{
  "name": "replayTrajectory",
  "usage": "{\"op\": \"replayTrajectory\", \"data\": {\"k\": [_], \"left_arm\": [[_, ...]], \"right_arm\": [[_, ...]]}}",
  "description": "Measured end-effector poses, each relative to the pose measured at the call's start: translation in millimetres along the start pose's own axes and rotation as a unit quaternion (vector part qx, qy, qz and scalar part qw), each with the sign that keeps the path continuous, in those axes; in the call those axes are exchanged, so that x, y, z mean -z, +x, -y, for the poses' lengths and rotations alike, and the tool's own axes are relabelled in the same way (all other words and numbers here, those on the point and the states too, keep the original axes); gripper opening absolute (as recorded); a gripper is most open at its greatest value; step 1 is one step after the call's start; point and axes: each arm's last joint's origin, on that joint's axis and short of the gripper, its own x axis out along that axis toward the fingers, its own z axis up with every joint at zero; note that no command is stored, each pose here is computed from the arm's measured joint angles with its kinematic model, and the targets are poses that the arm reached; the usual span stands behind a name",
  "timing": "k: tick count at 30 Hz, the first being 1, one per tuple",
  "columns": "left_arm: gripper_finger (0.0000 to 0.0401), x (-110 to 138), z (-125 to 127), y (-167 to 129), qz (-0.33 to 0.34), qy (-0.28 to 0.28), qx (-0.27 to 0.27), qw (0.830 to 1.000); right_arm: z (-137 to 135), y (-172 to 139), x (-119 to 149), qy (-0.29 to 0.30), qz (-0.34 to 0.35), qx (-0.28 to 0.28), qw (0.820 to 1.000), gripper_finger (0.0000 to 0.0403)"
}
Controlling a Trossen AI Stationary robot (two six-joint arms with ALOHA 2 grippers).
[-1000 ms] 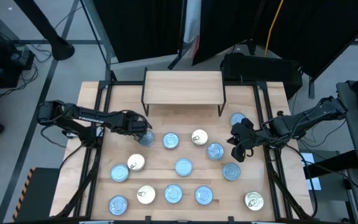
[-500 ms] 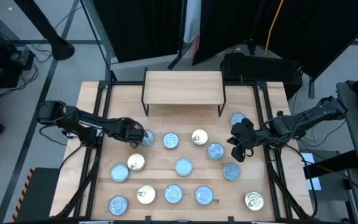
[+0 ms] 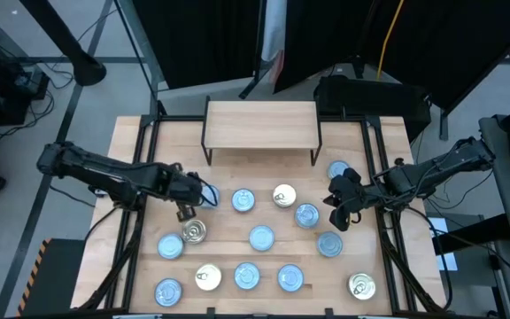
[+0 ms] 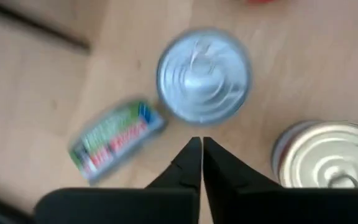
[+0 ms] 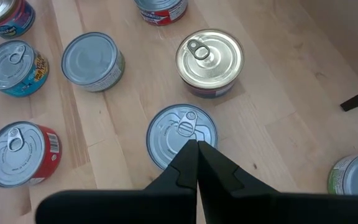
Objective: Stack canned seafood by type on shelf
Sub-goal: Put the green tuna can on the shelf
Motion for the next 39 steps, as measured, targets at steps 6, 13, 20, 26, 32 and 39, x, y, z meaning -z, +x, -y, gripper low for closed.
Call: {"op": "replayTrajectory", "data": {"k": [6,13,20,26,32,39], "left_arm": [[0.0126,-4,-15,-19,0.004,0.085,-0.031,0.996],[0.0275,4,-16,-4,-0.045,0.249,-0.039,0.967],[0.0336,-1,-17,11,-0.092,0.321,-0.073,0.940],[0.0337,-9,-23,33,-0.159,0.340,-0.072,0.924],[0.0337,-15,-31,54,-0.213,0.351,-0.066,0.909],[0.0337,-23,-45,74,-0.234,0.352,-0.057,0.904]], "right_arm": [[0,0,0,0.005,0.000,0.000,1.000,0.0000],[0,0,0,0.008,0.000,0.000,1.000,0.0000],[0,0,0,0.003,-0.001,-0.002,1.000,0.0000],[0,0,0,0.000,-0.001,-0.002,1.000,0.0000],[-2,0,1,-0.004,-0.002,-0.006,1.000,0.0000],[-6,-2,3,-0.012,0.001,-0.019,1.000,0.0000]]}}
